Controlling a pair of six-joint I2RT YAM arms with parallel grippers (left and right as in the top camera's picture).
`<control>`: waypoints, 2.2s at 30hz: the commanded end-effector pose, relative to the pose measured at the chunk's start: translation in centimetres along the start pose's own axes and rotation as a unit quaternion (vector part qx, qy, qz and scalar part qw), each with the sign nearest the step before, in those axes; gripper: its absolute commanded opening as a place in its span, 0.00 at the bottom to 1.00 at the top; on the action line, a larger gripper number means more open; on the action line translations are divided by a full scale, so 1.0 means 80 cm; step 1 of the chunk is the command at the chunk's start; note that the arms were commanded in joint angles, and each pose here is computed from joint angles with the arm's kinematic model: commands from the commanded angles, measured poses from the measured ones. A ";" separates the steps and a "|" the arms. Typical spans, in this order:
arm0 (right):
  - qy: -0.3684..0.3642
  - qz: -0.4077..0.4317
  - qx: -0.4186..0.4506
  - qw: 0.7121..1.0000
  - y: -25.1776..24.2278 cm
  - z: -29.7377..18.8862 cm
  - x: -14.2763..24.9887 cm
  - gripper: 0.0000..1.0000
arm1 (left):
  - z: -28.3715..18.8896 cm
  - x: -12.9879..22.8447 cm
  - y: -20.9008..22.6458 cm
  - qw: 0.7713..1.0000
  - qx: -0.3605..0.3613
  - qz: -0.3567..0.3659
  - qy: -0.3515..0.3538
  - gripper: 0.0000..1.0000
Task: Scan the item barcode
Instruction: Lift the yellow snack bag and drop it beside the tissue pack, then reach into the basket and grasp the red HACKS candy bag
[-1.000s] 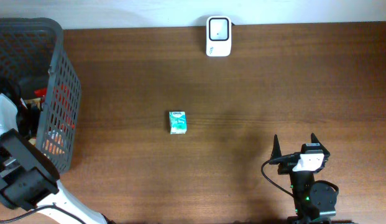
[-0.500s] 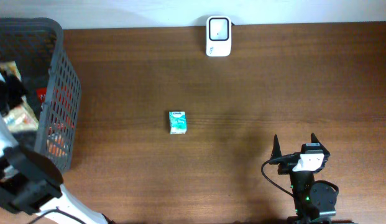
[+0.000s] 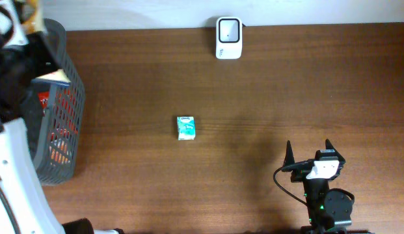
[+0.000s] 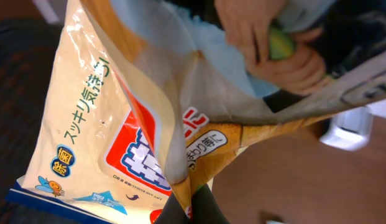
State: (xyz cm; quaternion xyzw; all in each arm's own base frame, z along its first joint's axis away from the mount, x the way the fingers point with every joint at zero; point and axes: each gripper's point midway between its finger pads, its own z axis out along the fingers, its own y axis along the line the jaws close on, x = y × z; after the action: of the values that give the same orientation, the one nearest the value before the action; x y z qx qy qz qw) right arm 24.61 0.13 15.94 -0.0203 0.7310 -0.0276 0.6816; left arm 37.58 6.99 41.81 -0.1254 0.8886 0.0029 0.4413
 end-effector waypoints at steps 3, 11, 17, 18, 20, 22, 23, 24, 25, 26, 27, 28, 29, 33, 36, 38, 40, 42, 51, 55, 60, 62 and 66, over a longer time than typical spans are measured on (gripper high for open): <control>0.003 -0.004 -0.006 1.000 0.003 0.000 0.004 0.99 | 0.008 0.027 -0.123 0.991 0.113 0.070 0.031 0.00; 0.003 -0.004 -0.006 1.000 0.003 0.000 0.004 0.98 | 0.100 0.155 -0.254 0.953 0.173 0.162 0.188 0.00; 0.003 -0.004 -0.006 1.000 0.003 0.000 0.004 0.98 | 0.163 0.261 -0.324 0.914 0.184 0.223 0.284 0.00; 0.003 -0.004 -0.006 1.000 0.003 0.000 0.004 0.98 | 0.170 0.278 -0.336 0.907 0.189 0.231 0.296 0.00; 0.003 -0.004 -0.006 1.000 0.003 0.000 0.004 0.98 | 0.183 0.318 -0.364 0.890 0.205 0.248 0.323 0.00; 0.003 -0.004 -0.006 1.000 0.003 0.000 0.004 0.98 | 0.190 0.346 -0.379 0.879 0.210 0.261 0.340 0.00; 0.003 -0.004 -0.006 1.000 0.003 0.000 0.004 0.98 | 0.193 0.359 -0.385 0.874 0.211 0.268 0.348 0.00; 0.003 -0.004 -0.006 1.000 0.003 0.000 0.004 0.98 | 0.194 0.371 -0.390 0.868 0.211 0.275 0.355 0.00; 0.003 -0.004 -0.006 1.000 0.003 0.000 0.004 0.98 | 0.195 0.381 -0.395 0.864 0.211 0.281 0.360 0.00; 0.003 -0.004 -0.006 1.000 0.003 0.000 0.004 0.98 | 0.195 0.388 -0.398 0.861 0.210 0.286 0.364 0.00; 0.003 -0.004 -0.006 1.000 0.003 0.000 0.004 0.98 | 0.197 0.395 -0.399 0.859 0.207 0.291 0.366 0.04; 0.003 -0.004 -0.006 1.000 0.003 0.000 0.004 0.98 | 0.196 0.398 -0.401 0.858 0.205 0.297 0.365 0.22; 0.003 -0.004 -0.006 1.000 0.003 0.000 0.004 0.98 | 0.196 0.399 -0.401 0.859 0.201 0.300 0.364 0.43; 0.003 -0.004 -0.006 1.000 0.003 0.000 0.004 0.98 | 0.196 0.398 -0.401 0.860 0.198 0.303 0.361 0.82; 0.003 -0.004 -0.006 1.000 0.003 0.000 0.004 0.98 | 0.193 0.382 -0.390 0.863 0.187 0.298 0.363 0.82; 0.003 -0.004 -0.006 1.000 0.003 0.000 0.004 0.98 | 0.185 0.355 -0.375 0.869 0.168 0.299 0.356 0.86; 0.003 -0.004 -0.006 1.000 0.003 0.000 0.004 0.98 | 0.169 0.303 -0.348 0.885 0.129 0.302 0.331 0.94; 0.003 -0.004 -0.006 1.000 0.003 0.000 0.004 0.98 | 0.147 0.256 -0.327 0.900 0.100 0.301 0.300 0.99; 0.003 -0.004 -0.006 1.000 0.003 0.000 0.004 0.98 | 0.018 0.046 -0.210 0.977 0.024 0.203 0.061 0.99; 0.003 -0.004 -0.006 1.000 0.003 0.000 0.004 0.98 | -0.032 0.002 -0.125 0.990 -0.020 0.138 0.008 0.99; 0.003 -0.004 -0.006 1.000 0.003 0.000 0.004 0.98 | -0.060 -0.023 -0.025 0.995 -0.079 0.057 -0.018 0.99; 0.003 -0.004 -0.006 1.000 0.003 0.000 0.004 0.98 | -0.057 -0.026 0.010 0.994 -0.104 0.031 -0.012 0.99; 0.003 -0.004 -0.006 1.000 0.003 0.000 0.004 0.98 | -0.028 -0.001 0.088 0.983 -0.173 -0.030 0.050 0.99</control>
State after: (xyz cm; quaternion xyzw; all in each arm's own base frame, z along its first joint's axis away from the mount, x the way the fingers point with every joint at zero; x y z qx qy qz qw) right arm 24.61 0.13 15.94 -0.0205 0.7310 -0.0278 0.6815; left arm 34.33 10.15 45.89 -0.1792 0.8762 0.1306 0.4280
